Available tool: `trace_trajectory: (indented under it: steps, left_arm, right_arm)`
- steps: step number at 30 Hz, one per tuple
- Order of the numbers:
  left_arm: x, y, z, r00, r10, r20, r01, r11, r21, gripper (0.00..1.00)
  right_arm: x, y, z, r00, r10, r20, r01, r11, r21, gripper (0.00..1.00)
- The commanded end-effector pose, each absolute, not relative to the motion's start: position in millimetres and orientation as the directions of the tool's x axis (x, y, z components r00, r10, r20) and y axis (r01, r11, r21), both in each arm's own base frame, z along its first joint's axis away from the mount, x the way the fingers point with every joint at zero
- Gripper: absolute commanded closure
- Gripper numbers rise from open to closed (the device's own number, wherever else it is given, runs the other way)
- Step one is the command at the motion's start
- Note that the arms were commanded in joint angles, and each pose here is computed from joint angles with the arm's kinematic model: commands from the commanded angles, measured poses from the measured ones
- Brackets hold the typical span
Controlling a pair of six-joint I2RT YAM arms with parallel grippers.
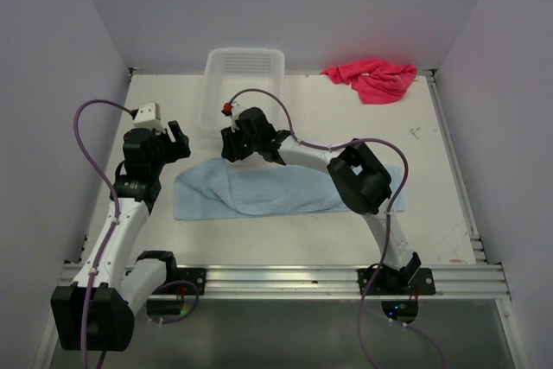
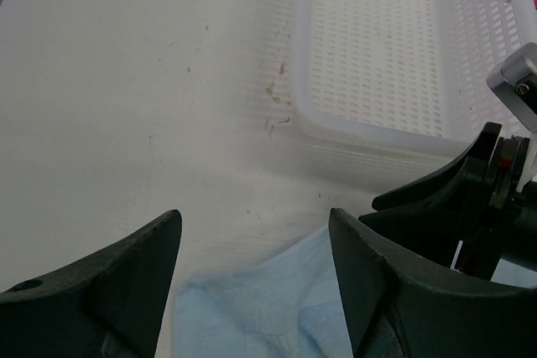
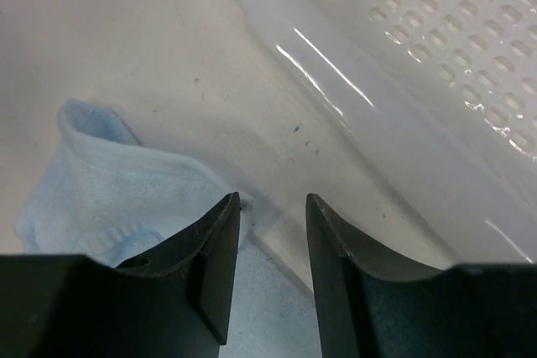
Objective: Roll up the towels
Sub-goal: Fold the towel
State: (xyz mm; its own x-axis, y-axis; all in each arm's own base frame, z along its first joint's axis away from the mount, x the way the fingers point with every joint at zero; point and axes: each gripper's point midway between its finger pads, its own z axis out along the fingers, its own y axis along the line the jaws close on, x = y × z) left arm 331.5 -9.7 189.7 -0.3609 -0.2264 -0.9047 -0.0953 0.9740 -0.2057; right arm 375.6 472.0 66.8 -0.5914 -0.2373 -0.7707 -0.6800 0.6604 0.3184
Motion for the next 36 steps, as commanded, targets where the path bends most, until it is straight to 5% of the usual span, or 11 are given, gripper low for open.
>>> trace_trajectory:
  steps: [1, 30, 36]
  left_arm:
    - [339, -11, 211, -0.312, -0.246, -0.918, -0.081, 0.969, -0.232, 0.25]
    - [343, -17, 207, -0.334, -0.251, -0.909, -0.054, 0.967, -0.247, 0.24]
    - [343, -16, 206, -0.337, -0.251, -0.907, -0.055, 0.967, -0.248, 0.24]
  right_arm:
    - [377, 493, 102, -0.544, -0.168, -0.822, -0.736, 0.566, 0.371, 0.58]
    - [365, 497, 67, -0.546, -0.254, -0.799, -0.787, 0.483, 0.384, 0.53]
    - [365, 498, 79, -0.529, -0.231, -0.816, -0.795, 0.470, 0.382, 0.68]
